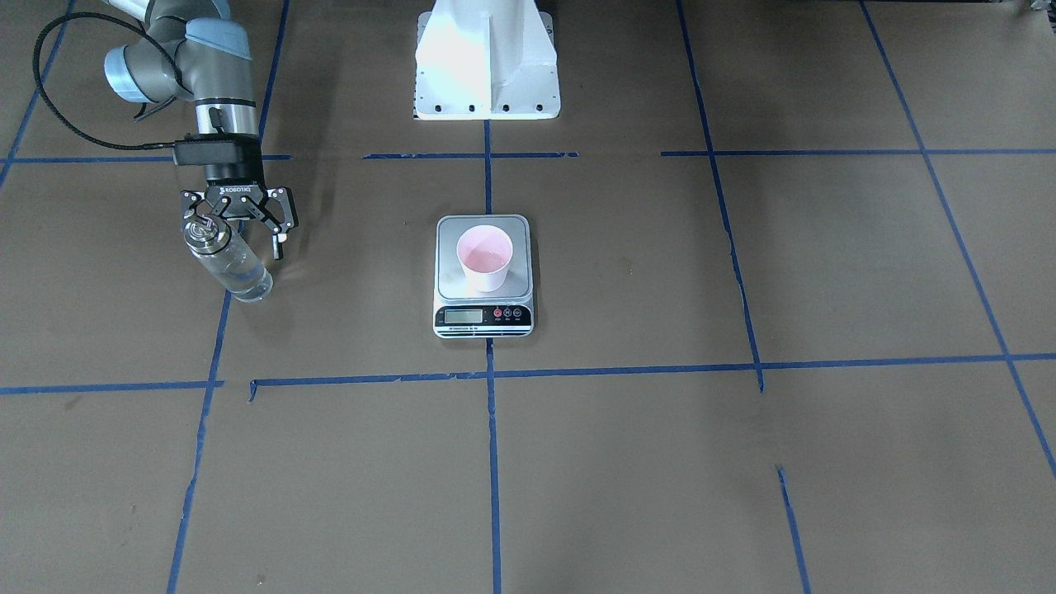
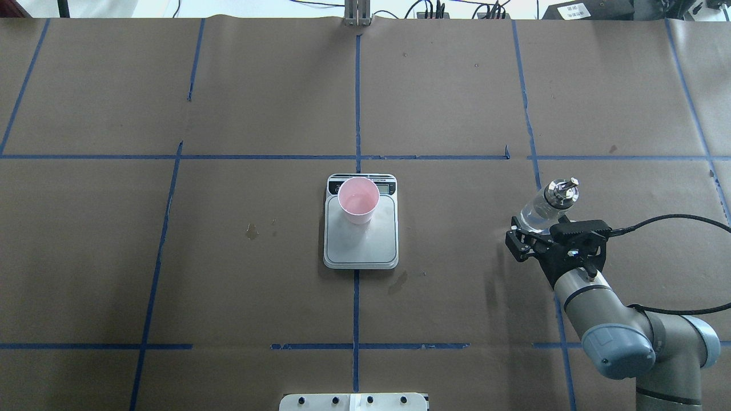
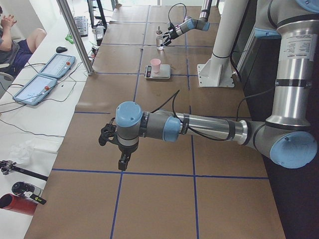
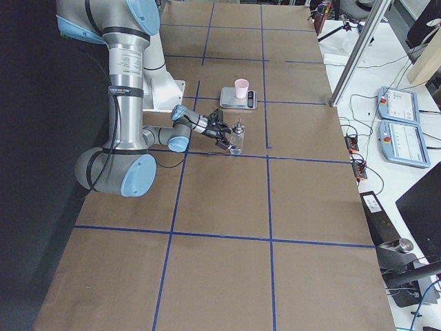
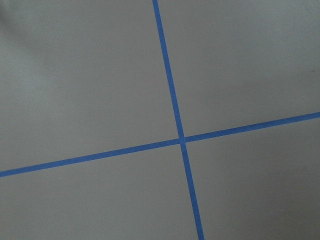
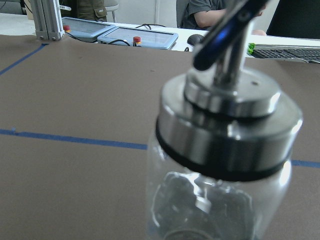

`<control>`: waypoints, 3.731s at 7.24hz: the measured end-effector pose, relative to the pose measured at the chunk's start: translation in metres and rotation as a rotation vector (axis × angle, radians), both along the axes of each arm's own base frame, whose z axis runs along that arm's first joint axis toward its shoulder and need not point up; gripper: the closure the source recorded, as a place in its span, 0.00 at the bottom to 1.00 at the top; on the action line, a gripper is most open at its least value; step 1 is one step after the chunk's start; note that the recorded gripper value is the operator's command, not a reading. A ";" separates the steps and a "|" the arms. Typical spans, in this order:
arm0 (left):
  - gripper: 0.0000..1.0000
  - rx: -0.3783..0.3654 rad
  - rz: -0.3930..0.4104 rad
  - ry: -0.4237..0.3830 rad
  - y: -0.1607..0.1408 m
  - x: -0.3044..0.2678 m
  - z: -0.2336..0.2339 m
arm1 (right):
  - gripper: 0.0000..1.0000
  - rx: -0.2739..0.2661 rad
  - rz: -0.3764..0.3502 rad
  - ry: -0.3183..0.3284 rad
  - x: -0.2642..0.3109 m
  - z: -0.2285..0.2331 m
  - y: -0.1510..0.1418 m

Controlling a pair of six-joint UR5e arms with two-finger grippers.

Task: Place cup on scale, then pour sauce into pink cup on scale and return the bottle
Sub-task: 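Lift the bottle with the right gripper and carry it toward the cup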

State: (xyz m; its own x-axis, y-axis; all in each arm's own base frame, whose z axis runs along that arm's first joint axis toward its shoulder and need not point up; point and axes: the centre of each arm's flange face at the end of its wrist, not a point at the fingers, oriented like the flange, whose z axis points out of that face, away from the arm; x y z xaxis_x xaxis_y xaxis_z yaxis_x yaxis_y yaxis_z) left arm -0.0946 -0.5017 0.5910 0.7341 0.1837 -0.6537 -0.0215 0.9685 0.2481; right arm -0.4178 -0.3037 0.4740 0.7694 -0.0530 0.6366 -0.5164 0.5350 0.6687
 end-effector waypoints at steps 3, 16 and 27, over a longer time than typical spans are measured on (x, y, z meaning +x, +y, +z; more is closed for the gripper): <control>0.00 -0.001 0.000 0.000 0.001 0.000 0.000 | 0.00 0.010 0.034 -0.003 0.006 -0.002 -0.009; 0.00 -0.001 0.000 -0.001 0.001 0.000 0.000 | 1.00 0.040 0.079 -0.007 0.018 -0.016 -0.025; 0.00 -0.090 0.000 0.006 0.040 0.002 0.043 | 1.00 0.162 0.024 0.032 0.018 -0.105 -0.038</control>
State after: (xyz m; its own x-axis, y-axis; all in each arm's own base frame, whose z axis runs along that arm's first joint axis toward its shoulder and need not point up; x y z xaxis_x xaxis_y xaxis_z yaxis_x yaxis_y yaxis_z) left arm -0.0922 -0.4619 0.6340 0.7302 0.1239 -0.6719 -0.0203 0.9869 0.1600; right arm -0.3993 -0.3417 0.3687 0.7914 -0.1341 0.5965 -0.5049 0.4066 0.7614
